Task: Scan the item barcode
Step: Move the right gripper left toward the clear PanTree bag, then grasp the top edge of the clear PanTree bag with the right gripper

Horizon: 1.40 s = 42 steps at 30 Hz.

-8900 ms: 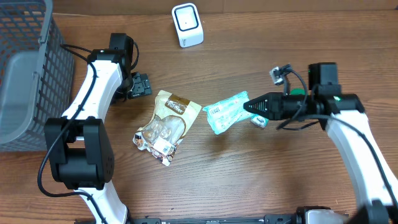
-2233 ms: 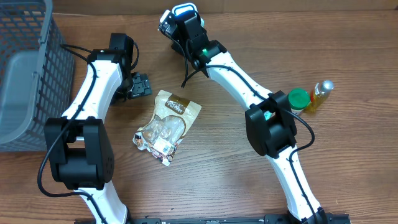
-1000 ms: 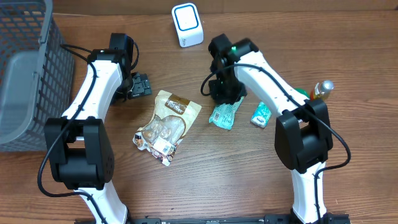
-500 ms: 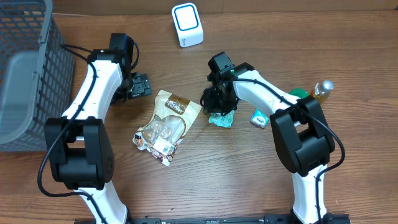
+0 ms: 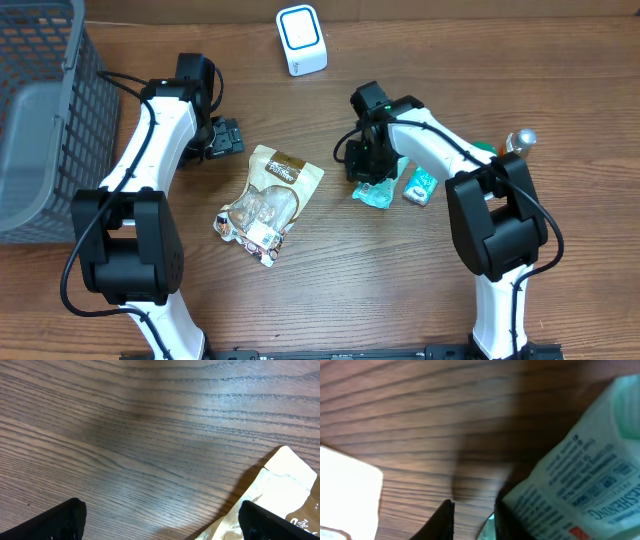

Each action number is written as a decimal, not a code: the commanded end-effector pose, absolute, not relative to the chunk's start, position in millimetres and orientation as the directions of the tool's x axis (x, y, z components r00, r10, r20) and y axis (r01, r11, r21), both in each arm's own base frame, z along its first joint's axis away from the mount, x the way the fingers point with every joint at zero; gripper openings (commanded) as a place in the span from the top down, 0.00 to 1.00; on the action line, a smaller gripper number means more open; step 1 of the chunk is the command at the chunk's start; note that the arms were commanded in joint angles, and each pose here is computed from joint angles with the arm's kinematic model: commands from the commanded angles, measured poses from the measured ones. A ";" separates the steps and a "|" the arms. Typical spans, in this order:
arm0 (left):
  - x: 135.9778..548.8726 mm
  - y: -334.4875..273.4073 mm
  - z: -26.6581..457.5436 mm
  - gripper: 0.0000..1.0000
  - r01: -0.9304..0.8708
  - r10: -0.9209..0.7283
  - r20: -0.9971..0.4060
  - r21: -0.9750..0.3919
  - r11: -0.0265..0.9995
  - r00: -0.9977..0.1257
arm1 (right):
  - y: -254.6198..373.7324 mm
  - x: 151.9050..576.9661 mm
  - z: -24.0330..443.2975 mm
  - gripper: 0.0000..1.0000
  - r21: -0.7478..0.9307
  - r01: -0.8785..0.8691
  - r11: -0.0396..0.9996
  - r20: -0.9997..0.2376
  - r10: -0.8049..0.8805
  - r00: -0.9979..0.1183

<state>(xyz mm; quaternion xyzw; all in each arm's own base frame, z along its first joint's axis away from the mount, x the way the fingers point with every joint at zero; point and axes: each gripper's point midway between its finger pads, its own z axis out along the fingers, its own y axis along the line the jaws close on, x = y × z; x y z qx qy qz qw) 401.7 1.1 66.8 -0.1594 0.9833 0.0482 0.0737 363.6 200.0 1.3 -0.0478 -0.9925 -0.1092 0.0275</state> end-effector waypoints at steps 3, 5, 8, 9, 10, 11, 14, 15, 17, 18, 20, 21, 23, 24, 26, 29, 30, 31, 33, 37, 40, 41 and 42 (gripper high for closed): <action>406.2 1.4 77.8 0.00 -0.316 -0.298 -0.194 0.072 0.946 -0.935 | 145.1 347.3 -24.8 0.72 0.011 0.163 0.987 0.126 0.161 -0.979; 406.2 1.4 77.8 0.00 -0.316 -0.298 -0.194 0.072 0.946 -0.935 | 131.1 342.4 -24.0 0.71 -0.036 0.154 0.987 0.143 0.158 -0.977; 406.2 1.4 77.8 0.01 -0.316 -0.298 -0.194 0.072 0.946 -0.935 | 106.8 335.7 -21.5 0.71 -0.133 0.158 0.978 0.156 0.178 -0.971; 406.2 1.4 77.8 0.01 -0.316 -0.298 -0.194 0.072 0.946 -0.935 | 100.0 334.0 -20.4 0.71 -0.159 0.158 0.975 0.160 0.183 -0.970; 406.2 1.4 77.8 0.00 -0.316 -0.298 -0.194 0.072 0.946 -0.935 | 95.6 332.9 -19.7 0.71 -0.175 0.159 0.972 0.162 0.187 -0.969; 406.2 1.4 77.8 0.00 -0.316 -0.298 -0.194 0.072 0.946 -0.935 | 91.8 331.6 -19.0 0.71 -0.188 0.156 0.970 0.166 0.188 -0.968; 406.2 1.4 77.8 0.00 -0.316 -0.298 -0.194 0.072 0.946 -0.935 | 95.3 329.2 -19.0 0.71 -0.163 0.143 0.976 0.187 0.173 -0.967; 406.2 1.4 77.8 0.00 -0.316 -0.298 -0.194 0.072 0.946 -0.935 | 99.0 327.9 -19.2 0.71 -0.144 0.148 0.979 0.197 0.174 -0.965; 406.2 1.4 77.8 0.00 -0.316 -0.298 -0.194 0.072 0.946 -0.935 | 112.0 325.7 -19.7 0.71 -0.087 0.154 0.984 0.218 0.169 -0.961; 406.2 1.4 77.8 0.00 -0.316 -0.298 -0.194 0.072 0.946 -0.935 | 120.9 324.9 -19.9 0.70 -0.048 0.158 0.986 0.229 0.164 -0.960; 406.2 1.4 77.8 0.01 -0.316 -0.298 -0.194 0.072 0.946 -0.935 | 141.3 323.7 -19.5 0.70 0.044 0.133 0.990 0.246 0.118 -0.962; 406.2 1.4 77.8 0.00 -0.316 -0.298 -0.194 0.072 0.946 -0.935 | 154.8 323.4 -18.7 0.69 0.108 0.105 0.989 0.251 0.075 -0.965; 406.2 1.4 77.8 0.00 -0.316 -0.298 -0.194 0.072 0.946 -0.935 | 181.6 323.2 -15.5 0.66 0.233 0.060 0.971 0.249 0.000 -0.968; 406.2 1.4 77.8 0.01 -0.316 -0.298 -0.194 0.072 0.946 -0.935 | 194.4 323.5 -13.4 0.63 0.287 0.049 0.957 0.244 -0.024 -0.969; 406.2 1.4 77.8 0.00 -0.316 -0.298 -0.194 0.072 0.946 -0.935 | 210.8 324.8 -10.8 0.57 0.346 0.035 0.938 0.230 -0.049 -0.972; 406.2 1.4 77.8 0.00 -0.316 -0.298 -0.194 0.072 0.946 -0.935 | 230.4 328.2 -10.0 0.45 0.385 -0.003 0.923 0.187 -0.081 -0.979; 406.2 1.4 77.8 0.01 -0.316 -0.298 -0.194 0.072 0.946 -0.935 | 235.1 329.8 -10.5 0.40 0.386 -0.014 0.922 0.171 -0.086 -0.982; 406.2 1.4 77.8 0.00 -0.316 -0.298 -0.194 0.072 0.946 -0.935 | 238.7 330.6 -11.1 0.24 0.387 -0.023 0.922 0.159 -0.092 -0.983; 406.2 1.4 77.8 0.00 -0.316 -0.298 -0.194 0.072 0.946 -0.935 | 248.2 332.6 -12.1 0.02 0.400 -0.052 0.915 0.127 -0.112 -0.986; 406.2 1.4 77.8 0.00 -0.316 -0.298 -0.194 0.072 0.946 -0.935 | 263.4 331.5 -12.9 0.00 0.415 -0.098 0.905 0.090 -0.148 -0.985; 406.2 1.4 77.8 0.00 -0.316 -0.298 -0.194 0.072 0.946 -0.935 | 272.7 327.2 -12.9 0.00 0.419 -0.124 0.899 0.079 -0.173 -0.982; 406.2 1.4 77.8 0.00 -0.316 -0.298 -0.194 0.072 0.946 -0.935 | 275.9 326.2 -12.6 0.00 0.421 -0.134 0.897 0.074 -0.181 -0.981; 406.2 1.4 77.8 0.00 -0.316 -0.298 -0.194 0.072 0.946 -0.935 | 279.0 325.6 -12.5 0.00 0.423 -0.142 0.895 0.067 -0.188 -0.980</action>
